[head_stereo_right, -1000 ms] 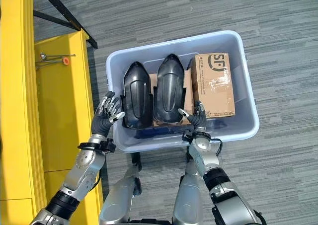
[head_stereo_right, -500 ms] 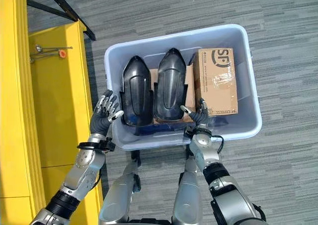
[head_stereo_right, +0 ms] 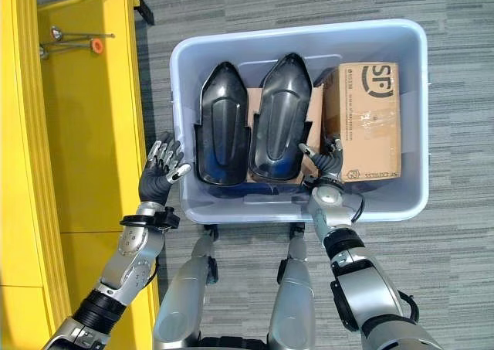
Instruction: Move parts from the plastic box to the shelf.
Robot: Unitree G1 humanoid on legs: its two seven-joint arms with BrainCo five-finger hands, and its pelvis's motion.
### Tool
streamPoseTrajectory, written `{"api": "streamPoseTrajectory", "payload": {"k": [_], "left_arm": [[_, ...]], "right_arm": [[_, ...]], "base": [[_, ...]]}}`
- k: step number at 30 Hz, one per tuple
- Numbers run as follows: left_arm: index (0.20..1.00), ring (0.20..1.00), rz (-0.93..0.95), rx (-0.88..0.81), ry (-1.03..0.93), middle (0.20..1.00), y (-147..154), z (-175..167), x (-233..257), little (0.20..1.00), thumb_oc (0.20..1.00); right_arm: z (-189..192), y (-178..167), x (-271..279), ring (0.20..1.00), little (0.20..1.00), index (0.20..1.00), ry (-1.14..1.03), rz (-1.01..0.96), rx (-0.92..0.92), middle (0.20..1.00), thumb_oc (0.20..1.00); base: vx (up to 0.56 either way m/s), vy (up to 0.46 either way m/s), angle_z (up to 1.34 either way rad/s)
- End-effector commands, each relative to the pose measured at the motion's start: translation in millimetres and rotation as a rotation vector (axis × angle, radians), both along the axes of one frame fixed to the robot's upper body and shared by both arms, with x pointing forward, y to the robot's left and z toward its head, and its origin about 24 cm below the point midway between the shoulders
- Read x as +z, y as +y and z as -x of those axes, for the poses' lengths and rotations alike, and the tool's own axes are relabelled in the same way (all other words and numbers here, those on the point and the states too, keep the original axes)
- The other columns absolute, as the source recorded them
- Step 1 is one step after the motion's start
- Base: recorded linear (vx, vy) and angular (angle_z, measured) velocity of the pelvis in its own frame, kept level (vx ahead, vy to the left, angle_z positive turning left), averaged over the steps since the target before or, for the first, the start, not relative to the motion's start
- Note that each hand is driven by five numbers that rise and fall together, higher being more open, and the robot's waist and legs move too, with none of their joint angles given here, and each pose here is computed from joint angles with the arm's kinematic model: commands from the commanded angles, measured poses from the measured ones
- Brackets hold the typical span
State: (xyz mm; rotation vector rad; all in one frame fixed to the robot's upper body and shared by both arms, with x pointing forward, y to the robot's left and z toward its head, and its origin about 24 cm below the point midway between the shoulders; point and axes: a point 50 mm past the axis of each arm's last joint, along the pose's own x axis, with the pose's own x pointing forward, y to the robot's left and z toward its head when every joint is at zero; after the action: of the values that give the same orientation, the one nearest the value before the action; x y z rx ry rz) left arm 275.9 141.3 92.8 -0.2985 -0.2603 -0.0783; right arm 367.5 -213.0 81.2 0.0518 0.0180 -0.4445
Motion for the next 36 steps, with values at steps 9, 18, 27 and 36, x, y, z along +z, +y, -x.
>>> {"api": "streamPoseTrajectory", "payload": {"k": [9, 18, 27, 36], "left_arm": [[1.0, 1.0, 0.01, -0.015, -0.151, 1.0, 2, 8, 29, 1.0, 1.0], [1.0, 1.0, 0.007, -0.005, -0.172, 1.0, 1, 7, 35, 1.0, 1.0], [1.0, 1.0, 0.012, -0.009, -0.179, 1.0, -3, 5, 38, 1.0, 1.0], [1.0, 1.0, 0.004, 0.019, -0.172, 1.0, 2, 6, 36, 1.0, 1.0]], "right_arm": [[-14, -20, 21, 1.0, 1.0, 1.0, 0.001, 0.007, -0.101, 1.0, 1.0], [-19, -28, 27, 1.0, 1.0, 1.0, 0.034, 0.018, -0.141, 1.0, 1.0], [-16, -30, 8, 1.0, 1.0, 1.0, 0.167, 0.019, -0.191, 1.0, 1.0], [-8, -27, -11, 0.2, 0.2, 0.2, 0.258, 0.141, -0.162, 0.2, 0.2]], "base": [[0.01, -0.001, 0.09], [0.0, -0.003, 0.12], [0.0, 0.005, 0.06], [0.0, 0.014, 0.04]]}}
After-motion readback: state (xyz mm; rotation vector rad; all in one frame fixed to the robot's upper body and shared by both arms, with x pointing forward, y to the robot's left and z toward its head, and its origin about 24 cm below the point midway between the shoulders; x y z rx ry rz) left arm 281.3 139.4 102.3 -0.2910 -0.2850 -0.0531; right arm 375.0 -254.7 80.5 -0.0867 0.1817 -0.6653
